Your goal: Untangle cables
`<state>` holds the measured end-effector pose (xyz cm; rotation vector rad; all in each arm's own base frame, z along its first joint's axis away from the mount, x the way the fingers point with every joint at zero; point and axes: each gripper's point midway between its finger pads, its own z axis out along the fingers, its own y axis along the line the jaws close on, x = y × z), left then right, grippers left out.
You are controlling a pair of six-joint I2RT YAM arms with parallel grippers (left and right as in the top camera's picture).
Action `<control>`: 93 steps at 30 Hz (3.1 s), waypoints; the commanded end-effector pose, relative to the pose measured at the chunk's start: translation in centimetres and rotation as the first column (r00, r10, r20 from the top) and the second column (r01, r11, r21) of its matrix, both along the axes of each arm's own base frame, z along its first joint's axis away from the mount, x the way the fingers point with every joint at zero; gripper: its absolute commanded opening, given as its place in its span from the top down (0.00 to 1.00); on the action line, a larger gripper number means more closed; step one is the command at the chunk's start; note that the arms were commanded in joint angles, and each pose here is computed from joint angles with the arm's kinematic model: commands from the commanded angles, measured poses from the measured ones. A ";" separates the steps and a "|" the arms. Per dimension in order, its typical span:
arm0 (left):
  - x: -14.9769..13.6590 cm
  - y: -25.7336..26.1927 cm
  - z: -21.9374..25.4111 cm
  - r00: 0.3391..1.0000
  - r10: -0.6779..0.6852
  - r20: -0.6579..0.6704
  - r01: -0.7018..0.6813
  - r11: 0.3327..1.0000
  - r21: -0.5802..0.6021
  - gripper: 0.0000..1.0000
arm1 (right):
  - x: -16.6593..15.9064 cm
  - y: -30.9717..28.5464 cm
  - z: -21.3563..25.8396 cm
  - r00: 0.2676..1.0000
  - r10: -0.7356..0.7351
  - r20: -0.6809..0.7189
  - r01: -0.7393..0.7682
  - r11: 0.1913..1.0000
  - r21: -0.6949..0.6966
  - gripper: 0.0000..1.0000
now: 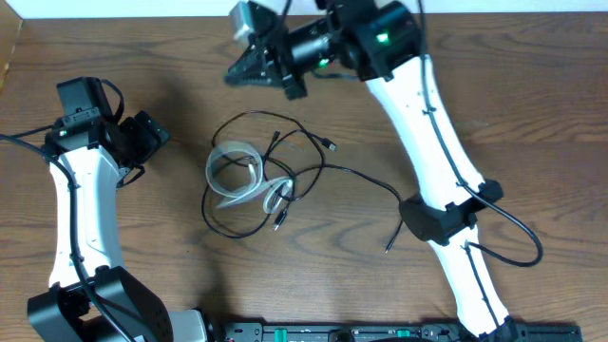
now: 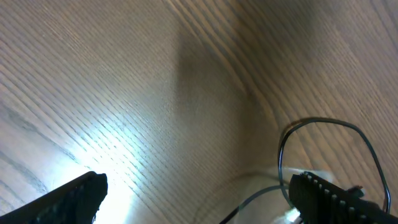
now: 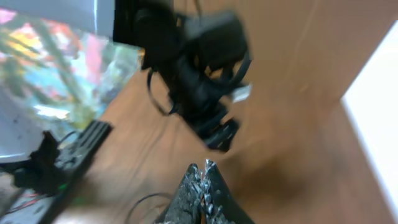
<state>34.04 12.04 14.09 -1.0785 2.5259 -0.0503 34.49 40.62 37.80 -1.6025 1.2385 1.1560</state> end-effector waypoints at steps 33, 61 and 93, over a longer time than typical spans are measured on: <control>-0.3 0.3 -0.5 1.000 0.013 -0.019 -0.013 1.000 0.007 0.02 | -2.0 -6.4 -23.9 0.504 -0.640 -0.580 -0.078 0.635 -0.769 0.24; -0.3 0.3 -0.5 1.000 0.013 -0.019 -0.013 1.000 0.008 0.02 | -6.7 -4.5 -33.8 0.004 -0.902 -0.432 -0.244 0.418 -0.875 0.75; -0.3 0.3 -0.5 1.000 0.013 -0.019 -0.013 1.000 0.007 0.02 | 3.1 -3.3 -9.6 0.490 -0.765 -0.417 0.581 0.643 -0.498 0.98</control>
